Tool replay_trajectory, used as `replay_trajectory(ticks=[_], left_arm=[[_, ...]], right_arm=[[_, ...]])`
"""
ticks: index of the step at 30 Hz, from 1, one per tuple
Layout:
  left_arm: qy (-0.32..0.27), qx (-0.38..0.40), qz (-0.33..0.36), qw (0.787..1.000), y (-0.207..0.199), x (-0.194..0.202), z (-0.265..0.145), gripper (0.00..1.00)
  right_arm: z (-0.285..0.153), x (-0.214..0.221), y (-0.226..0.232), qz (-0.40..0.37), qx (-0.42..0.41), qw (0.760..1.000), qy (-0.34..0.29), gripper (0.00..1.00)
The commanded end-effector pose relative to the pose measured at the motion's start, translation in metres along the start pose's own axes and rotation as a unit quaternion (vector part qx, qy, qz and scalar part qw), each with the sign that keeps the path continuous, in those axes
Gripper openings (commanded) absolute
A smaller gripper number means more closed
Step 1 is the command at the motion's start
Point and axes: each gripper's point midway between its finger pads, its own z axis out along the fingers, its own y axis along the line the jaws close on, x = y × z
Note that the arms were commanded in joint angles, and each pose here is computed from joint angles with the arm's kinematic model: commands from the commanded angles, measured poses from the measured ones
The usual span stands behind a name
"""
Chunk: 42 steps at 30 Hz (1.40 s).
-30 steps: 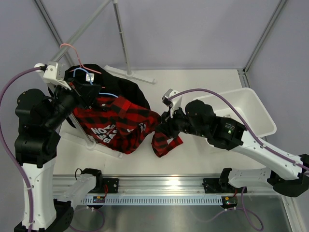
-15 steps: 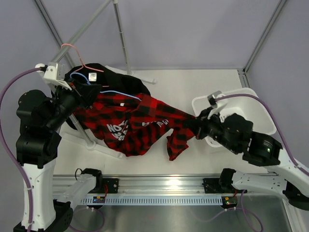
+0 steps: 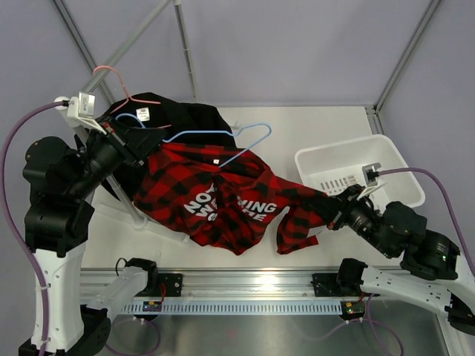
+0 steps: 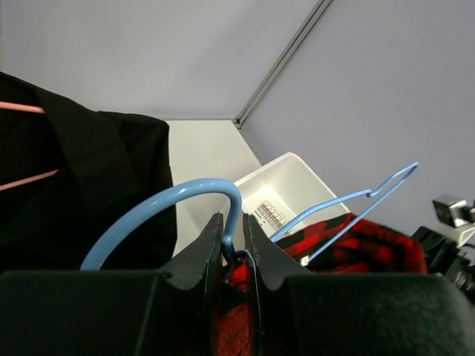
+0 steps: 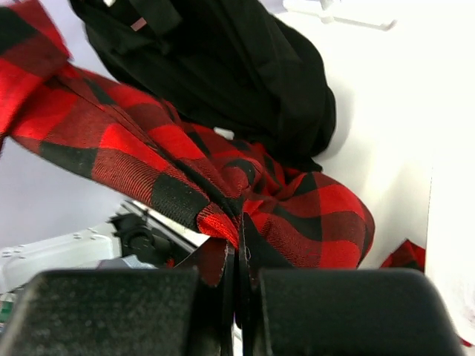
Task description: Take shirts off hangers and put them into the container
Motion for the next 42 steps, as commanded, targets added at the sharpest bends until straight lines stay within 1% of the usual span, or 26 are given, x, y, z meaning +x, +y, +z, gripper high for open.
replay_trajectory(ticks=[1, 3, 4, 6, 9, 10, 13, 16, 18, 21, 22, 23, 24, 25, 26, 27, 28, 29, 30, 32, 33, 35, 37, 39, 40, 42], left_arm=[[-0.147, 0.006, 0.025, 0.989, -0.021, -0.072, -0.015, 0.0], [-0.128, 0.057, 0.004, 0.99, -0.039, -0.065, -0.014, 0.0], [-0.141, 0.099, -0.015, 0.985, -0.057, -0.073, -0.018, 0.0], [-0.123, 0.161, -0.034, 0.979, -0.078, -0.068, -0.021, 0.0], [-0.122, 0.267, -0.056, 0.954, -0.117, -0.079, -0.035, 0.0], [-0.111, 0.293, -0.083, 0.946, -0.126, -0.08, -0.04, 0.0], [-0.097, 0.348, -0.092, 0.928, -0.145, -0.081, -0.052, 0.0], [-0.09, 0.38, -0.077, 0.917, -0.161, -0.08, -0.069, 0.0], [-0.093, 0.386, -0.056, 0.916, -0.171, -0.08, -0.082, 0.0], [-0.097, 0.348, -0.002, 0.932, -0.175, -0.075, -0.099, 0.0], [-0.097, 0.343, 0.009, 0.934, -0.178, -0.072, -0.106, 0.0], [-0.094, 0.339, 0.015, 0.936, -0.178, -0.068, -0.109, 0.0], [-0.082, 0.329, 0.018, 0.941, -0.172, -0.06, -0.107, 0.0], [-0.076, 0.322, 0.018, 0.944, -0.167, -0.055, -0.105, 0.0], [-0.076, 0.319, 0.024, 0.945, -0.166, -0.047, -0.111, 0.0], [-0.066, 0.29, 0.005, 0.955, -0.148, -0.037, -0.098, 0.0], [-0.071, 0.27, 0.018, 0.96, -0.137, -0.031, -0.094, 0.0], [-0.074, 0.259, 0.025, 0.963, -0.132, -0.024, -0.097, 0.0], [-0.054, 0.233, 0.007, 0.971, -0.111, -0.009, -0.083, 0.0], [-0.043, 0.207, 0.007, 0.977, -0.089, 0.009, -0.072, 0.0], [-0.045, 0.201, 0.006, 0.979, -0.082, 0.017, -0.071, 0.0], [-0.016, 0.164, -0.017, 0.986, -0.049, 0.045, -0.052, 0.0], [-0.01, 0.131, -0.016, 0.991, -0.026, 0.062, -0.045, 0.0], [-0.012, 0.104, 0.0, 0.994, -0.011, 0.068, -0.042, 0.0], [-0.007, 0.097, -0.002, 0.995, -0.006, 0.073, -0.039, 0.0], [-0.004, 0.098, -0.006, 0.995, -0.003, 0.075, -0.035, 0.0]], right_arm=[[0.013, 0.013, -0.022, -0.025, 0.052, 0.998, 0.002, 0.0], [0.034, 0.022, -0.004, -0.036, 0.026, 0.999, 0.021, 0.0], [0.041, 0.023, 0.0, -0.043, 0.022, 0.998, 0.026, 0.0], [0.062, 0.029, 0.013, -0.052, 0.012, 0.998, 0.035, 0.0], [0.091, 0.033, 0.029, -0.065, -0.002, 0.997, 0.034, 0.0], [0.105, 0.038, 0.034, -0.072, 0.001, 0.996, 0.043, 0.0], [0.135, 0.041, 0.052, -0.085, -0.007, 0.995, 0.047, 0.0], [0.158, 0.033, 0.064, -0.104, 0.001, 0.994, 0.043, 0.0], [0.166, 0.015, 0.06, -0.136, 0.03, 0.99, 0.019, 0.0], [0.17, -0.048, 0.056, -0.165, 0.07, 0.983, -0.029, 0.0], [0.165, -0.086, 0.062, -0.158, 0.071, 0.983, -0.065, 0.0], [0.162, -0.123, 0.041, -0.155, 0.105, 0.977, -0.097, 0.0], [0.158, -0.147, 0.039, -0.164, 0.107, 0.974, -0.115, 0.0], [0.146, -0.193, 0.05, -0.165, 0.106, 0.967, -0.164, 0.0], [0.135, -0.229, 0.044, -0.17, 0.123, 0.957, -0.203, 0.0], [0.131, -0.249, 0.055, -0.2, 0.108, 0.95, -0.216, 0.0], [0.114, -0.293, 0.082, -0.214, 0.09, 0.935, -0.267, 0.0], [0.101, -0.314, 0.095, -0.239, 0.083, 0.922, -0.293, 0.0], [0.092, -0.333, 0.102, -0.282, 0.093, 0.901, -0.316, 0.0], [0.054, -0.383, 0.13, -0.301, 0.09, 0.86, -0.402, 0.0], [0.042, -0.395, 0.139, -0.334, 0.09, 0.836, -0.425, 0.0], [0.015, -0.416, 0.161, -0.352, 0.07, 0.797, -0.486, 0.0], [-0.006, -0.422, 0.178, -0.377, 0.048, 0.765, -0.519, 0.0], [-0.012, -0.423, 0.183, -0.393, 0.042, 0.749, -0.532, 0.0], [-0.028, -0.428, 0.187, -0.391, 0.042, 0.737, -0.55, 0.0], [-0.041, -0.432, 0.19, -0.403, 0.049, 0.721, -0.561, 0.0]])
